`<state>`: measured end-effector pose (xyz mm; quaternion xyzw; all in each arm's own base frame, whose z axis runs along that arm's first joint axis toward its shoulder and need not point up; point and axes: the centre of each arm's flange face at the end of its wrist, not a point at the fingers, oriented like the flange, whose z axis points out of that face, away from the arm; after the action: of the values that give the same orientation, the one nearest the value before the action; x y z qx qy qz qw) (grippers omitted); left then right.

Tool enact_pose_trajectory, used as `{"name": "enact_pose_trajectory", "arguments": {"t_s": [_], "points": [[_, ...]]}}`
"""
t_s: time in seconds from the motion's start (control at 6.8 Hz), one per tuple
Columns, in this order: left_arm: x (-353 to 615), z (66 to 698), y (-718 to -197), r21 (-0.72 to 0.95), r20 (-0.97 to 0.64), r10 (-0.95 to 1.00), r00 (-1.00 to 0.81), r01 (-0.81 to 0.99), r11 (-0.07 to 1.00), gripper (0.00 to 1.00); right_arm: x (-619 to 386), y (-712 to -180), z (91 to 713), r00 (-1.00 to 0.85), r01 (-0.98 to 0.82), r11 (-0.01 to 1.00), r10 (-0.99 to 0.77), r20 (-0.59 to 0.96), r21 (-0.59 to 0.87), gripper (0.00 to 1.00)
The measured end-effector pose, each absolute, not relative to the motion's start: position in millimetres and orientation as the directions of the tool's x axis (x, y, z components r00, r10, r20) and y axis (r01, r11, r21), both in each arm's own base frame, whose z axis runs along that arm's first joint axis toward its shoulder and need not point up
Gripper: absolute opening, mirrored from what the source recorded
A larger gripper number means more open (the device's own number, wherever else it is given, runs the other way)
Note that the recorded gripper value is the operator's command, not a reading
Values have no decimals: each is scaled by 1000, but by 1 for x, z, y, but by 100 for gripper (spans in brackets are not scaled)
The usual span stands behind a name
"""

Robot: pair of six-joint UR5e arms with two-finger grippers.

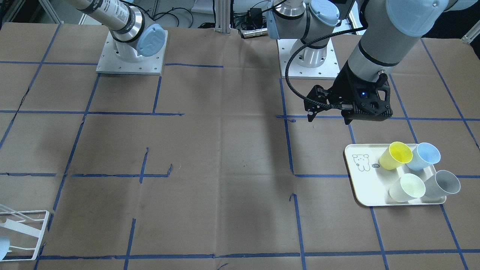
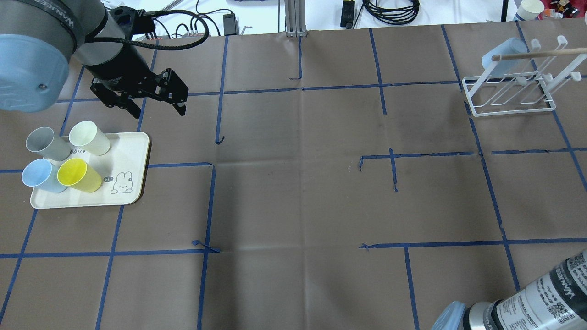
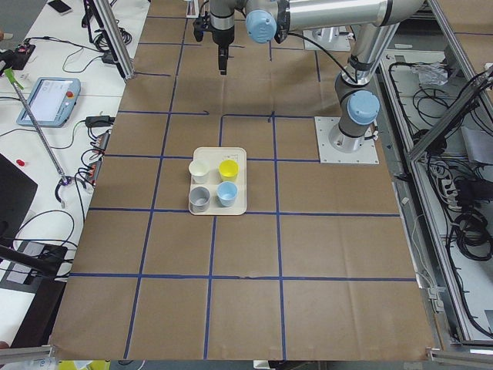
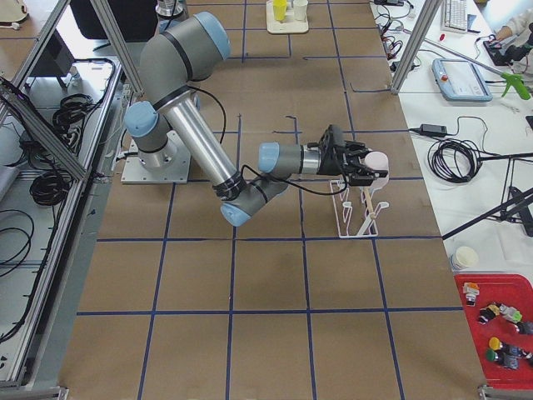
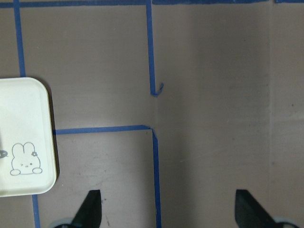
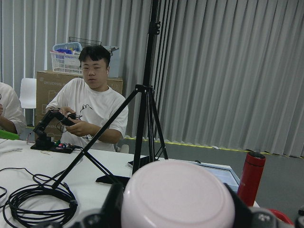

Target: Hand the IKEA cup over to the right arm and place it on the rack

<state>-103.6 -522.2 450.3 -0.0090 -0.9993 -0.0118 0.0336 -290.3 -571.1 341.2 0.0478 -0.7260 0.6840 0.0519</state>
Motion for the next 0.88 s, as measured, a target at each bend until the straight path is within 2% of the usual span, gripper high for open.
{"name": "enact_pose_trajectory", "arguments": {"t_s": [0.44,0.88], "points": [[-103,476,-517,106,57,5,-998,11,994,100,-311,-595,316,-992,-127,75,-13,126,-989,48],[-99,473,-517,126,22,-9,-1000,-6,992,99,-313,-619,292,-992,-125,77,-37,122,-989,48]]}}
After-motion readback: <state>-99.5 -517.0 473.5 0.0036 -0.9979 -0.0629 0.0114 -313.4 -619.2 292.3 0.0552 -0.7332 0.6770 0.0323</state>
